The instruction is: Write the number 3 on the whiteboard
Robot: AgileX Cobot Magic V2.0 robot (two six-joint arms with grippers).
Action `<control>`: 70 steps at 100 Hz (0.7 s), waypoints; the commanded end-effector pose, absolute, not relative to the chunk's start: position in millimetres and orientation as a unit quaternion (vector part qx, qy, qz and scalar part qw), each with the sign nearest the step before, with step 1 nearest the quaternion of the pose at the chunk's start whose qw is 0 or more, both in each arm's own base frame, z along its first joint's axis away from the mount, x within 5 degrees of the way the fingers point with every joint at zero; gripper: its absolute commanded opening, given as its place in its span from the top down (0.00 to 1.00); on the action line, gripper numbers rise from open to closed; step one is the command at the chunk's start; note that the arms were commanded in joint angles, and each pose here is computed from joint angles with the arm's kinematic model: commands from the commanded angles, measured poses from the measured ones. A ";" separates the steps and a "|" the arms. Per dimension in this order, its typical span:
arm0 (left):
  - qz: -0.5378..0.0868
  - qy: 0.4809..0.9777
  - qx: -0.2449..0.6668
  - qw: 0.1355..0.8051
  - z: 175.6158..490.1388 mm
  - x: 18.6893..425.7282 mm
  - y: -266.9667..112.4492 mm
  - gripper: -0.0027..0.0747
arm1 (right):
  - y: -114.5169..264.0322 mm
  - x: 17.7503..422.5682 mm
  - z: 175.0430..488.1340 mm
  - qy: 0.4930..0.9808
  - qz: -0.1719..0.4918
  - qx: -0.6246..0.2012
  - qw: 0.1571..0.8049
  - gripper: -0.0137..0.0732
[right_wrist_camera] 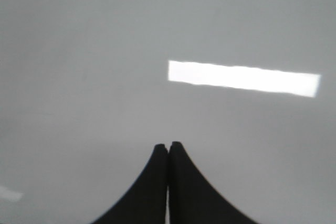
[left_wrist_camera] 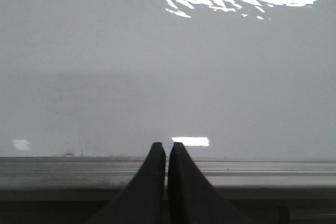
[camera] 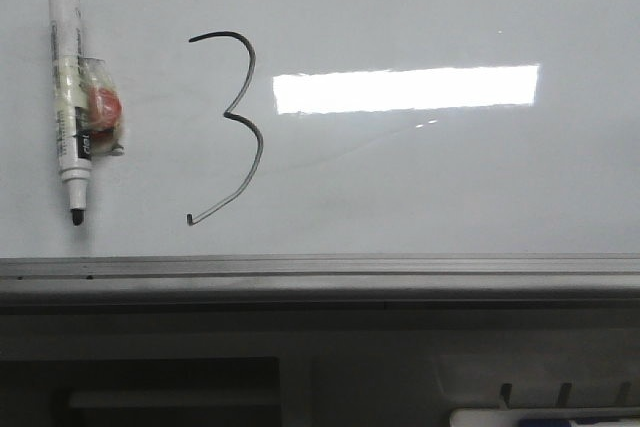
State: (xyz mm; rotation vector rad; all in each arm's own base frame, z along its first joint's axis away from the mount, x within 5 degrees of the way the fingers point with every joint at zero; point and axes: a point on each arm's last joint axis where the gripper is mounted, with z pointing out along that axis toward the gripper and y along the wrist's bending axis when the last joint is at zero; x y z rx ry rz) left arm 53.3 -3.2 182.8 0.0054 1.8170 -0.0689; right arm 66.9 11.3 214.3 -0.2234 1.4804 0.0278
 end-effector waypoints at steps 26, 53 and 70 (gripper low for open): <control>-0.036 0.770 -0.005 0.637 184.6 52.9 -3.2 0.99 | -4.4 55.5 195.2 0.706 -0.069 -0.015 0.704 0.91; -0.036 0.770 -0.005 0.637 184.5 53.0 -3.2 0.99 | -5.2 53.0 173.2 0.788 -0.064 -0.010 0.612 0.91; -0.036 0.770 -0.005 0.637 184.5 53.0 -3.2 0.99 | -5.2 53.0 173.1 0.788 -0.064 -0.010 0.612 0.91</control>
